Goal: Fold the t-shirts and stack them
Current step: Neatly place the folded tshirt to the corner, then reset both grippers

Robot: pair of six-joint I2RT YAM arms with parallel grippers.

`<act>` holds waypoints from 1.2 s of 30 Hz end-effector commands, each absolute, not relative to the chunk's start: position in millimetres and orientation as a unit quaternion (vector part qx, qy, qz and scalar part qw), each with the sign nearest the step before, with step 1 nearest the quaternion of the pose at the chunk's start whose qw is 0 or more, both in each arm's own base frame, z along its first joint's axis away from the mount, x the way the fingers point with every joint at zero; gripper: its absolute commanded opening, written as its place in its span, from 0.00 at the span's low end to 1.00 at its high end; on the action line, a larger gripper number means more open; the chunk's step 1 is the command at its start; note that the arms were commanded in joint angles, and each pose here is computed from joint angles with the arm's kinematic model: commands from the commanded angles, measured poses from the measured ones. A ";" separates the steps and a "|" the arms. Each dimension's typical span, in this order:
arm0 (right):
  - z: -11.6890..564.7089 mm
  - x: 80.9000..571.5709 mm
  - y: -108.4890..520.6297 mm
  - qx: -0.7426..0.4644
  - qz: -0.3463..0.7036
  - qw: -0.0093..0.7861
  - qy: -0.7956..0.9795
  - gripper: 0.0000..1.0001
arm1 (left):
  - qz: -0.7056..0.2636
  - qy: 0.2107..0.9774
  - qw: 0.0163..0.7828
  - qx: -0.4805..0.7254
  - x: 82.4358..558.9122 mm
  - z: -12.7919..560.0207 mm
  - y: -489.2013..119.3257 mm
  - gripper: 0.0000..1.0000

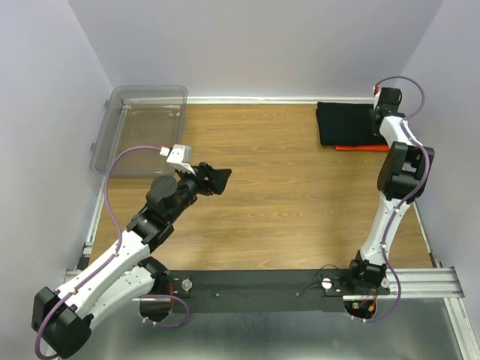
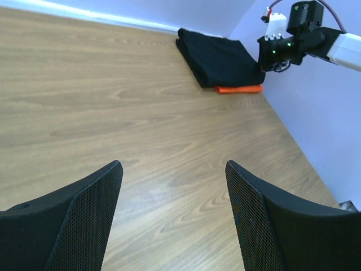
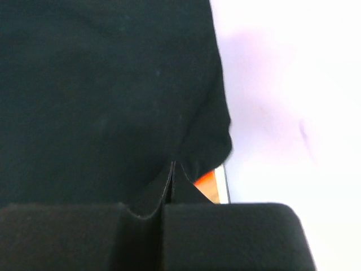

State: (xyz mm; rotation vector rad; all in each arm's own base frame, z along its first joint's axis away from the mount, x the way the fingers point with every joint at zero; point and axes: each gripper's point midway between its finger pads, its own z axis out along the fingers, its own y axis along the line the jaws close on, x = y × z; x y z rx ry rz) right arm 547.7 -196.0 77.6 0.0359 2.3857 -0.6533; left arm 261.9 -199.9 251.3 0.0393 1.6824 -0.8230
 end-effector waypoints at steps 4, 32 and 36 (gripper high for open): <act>153.4 525.0 -136.9 -0.048 -0.137 0.411 0.900 0.11 | -0.320 0.703 0.634 0.037 279.4 285.9 -195.3 0.82; 259.5 333.8 -83.8 0.171 -0.055 0.571 0.801 1.00 | -0.083 0.687 0.721 0.021 292.4 327.2 -62.0 0.98; 254.0 333.2 -83.8 0.175 -0.053 0.574 0.798 1.00 | -0.075 0.695 0.715 0.025 289.4 321.4 -59.6 0.98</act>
